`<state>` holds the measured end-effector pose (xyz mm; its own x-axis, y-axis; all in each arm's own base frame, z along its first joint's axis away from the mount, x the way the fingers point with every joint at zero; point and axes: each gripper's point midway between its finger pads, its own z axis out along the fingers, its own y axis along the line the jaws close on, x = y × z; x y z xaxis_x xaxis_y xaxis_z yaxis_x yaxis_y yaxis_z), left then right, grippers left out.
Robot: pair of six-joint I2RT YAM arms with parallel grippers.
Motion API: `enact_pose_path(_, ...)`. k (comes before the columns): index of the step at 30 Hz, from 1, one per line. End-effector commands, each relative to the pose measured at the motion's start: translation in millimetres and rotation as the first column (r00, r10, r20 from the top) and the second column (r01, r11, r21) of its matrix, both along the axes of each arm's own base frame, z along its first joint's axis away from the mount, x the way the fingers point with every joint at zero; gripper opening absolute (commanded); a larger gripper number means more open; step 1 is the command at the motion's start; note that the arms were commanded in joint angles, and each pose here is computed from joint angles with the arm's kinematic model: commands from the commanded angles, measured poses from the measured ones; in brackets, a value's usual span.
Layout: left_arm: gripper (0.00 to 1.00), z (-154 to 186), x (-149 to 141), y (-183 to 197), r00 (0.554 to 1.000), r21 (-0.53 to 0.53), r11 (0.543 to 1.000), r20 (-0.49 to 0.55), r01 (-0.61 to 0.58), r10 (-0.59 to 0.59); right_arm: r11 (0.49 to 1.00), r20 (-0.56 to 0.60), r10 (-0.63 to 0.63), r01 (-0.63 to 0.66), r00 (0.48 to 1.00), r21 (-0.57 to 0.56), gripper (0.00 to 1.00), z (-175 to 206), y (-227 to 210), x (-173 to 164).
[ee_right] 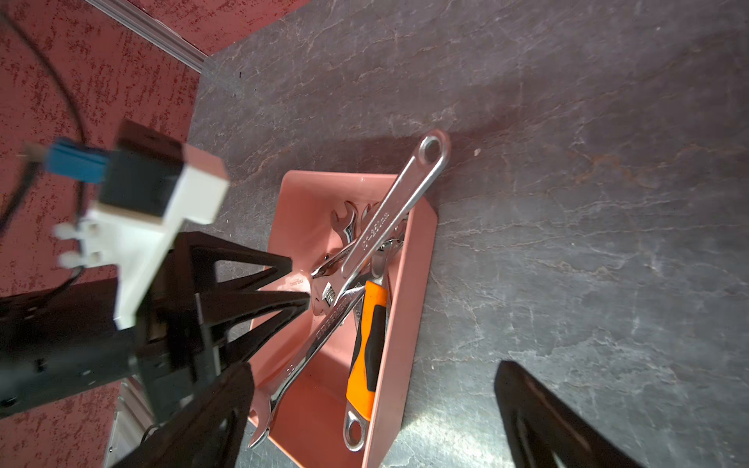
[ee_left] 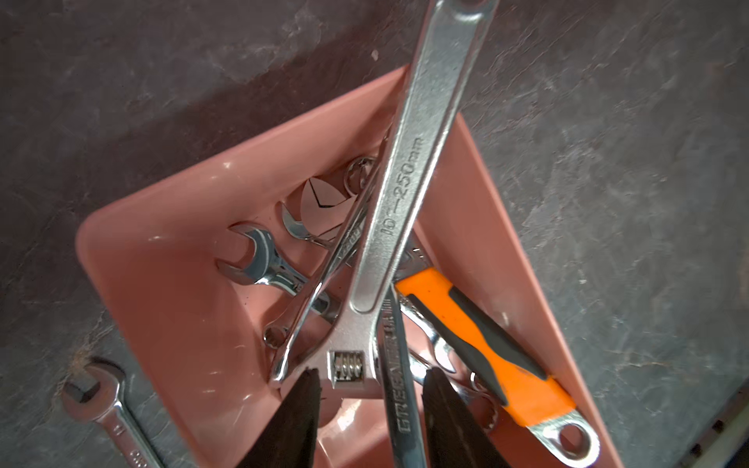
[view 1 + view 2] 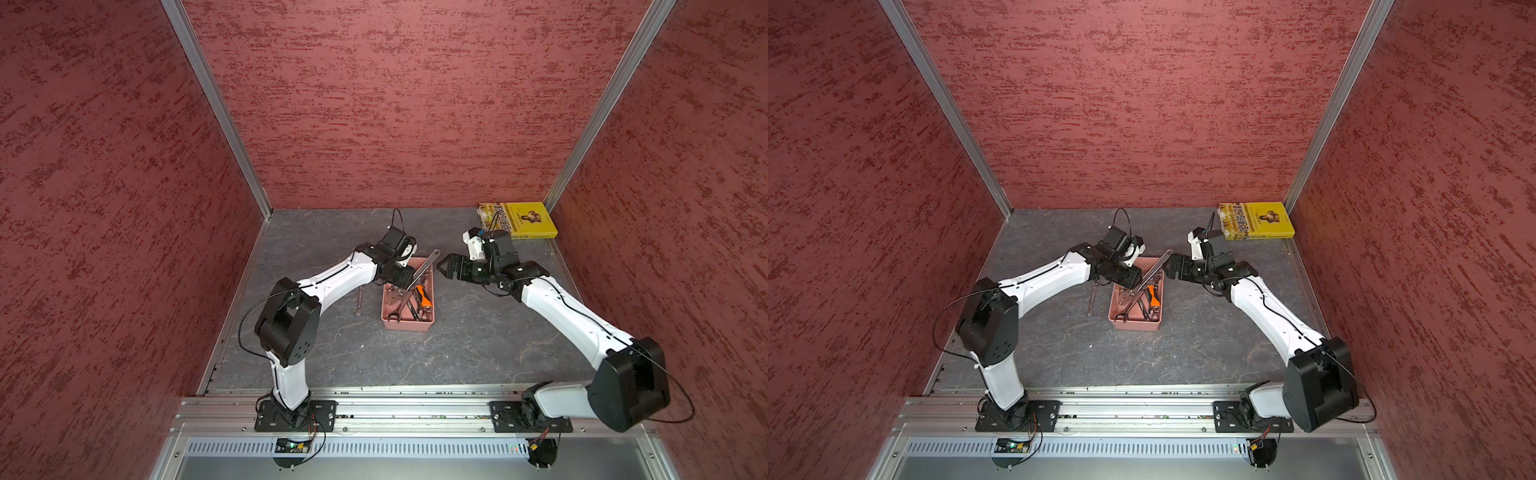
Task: Take out the wrench from the storage box
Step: Place the wrench at the center of the board, then pick up the wrench from the storage box.
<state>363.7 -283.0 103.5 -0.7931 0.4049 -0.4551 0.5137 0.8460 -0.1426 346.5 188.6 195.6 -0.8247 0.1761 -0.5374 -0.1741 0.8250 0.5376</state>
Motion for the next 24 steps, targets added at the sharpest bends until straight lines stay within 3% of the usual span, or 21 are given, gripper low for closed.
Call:
enact_pose_path(1,0.43,-3.5,18.1,7.5,0.998,0.081,0.997,0.063,0.017,-0.022,1.0,0.016,-0.02,0.02,1.0,-0.02,0.98,0.6,-9.7,-2.7)
enact_pose_path(24,0.33,-61.3,31.5,20.7,0.994,0.274,0.956,-0.011,0.108,-0.109,0.999,0.007,-0.032,0.032,0.999,-0.029,0.98,0.0,-14.4,-1.9)
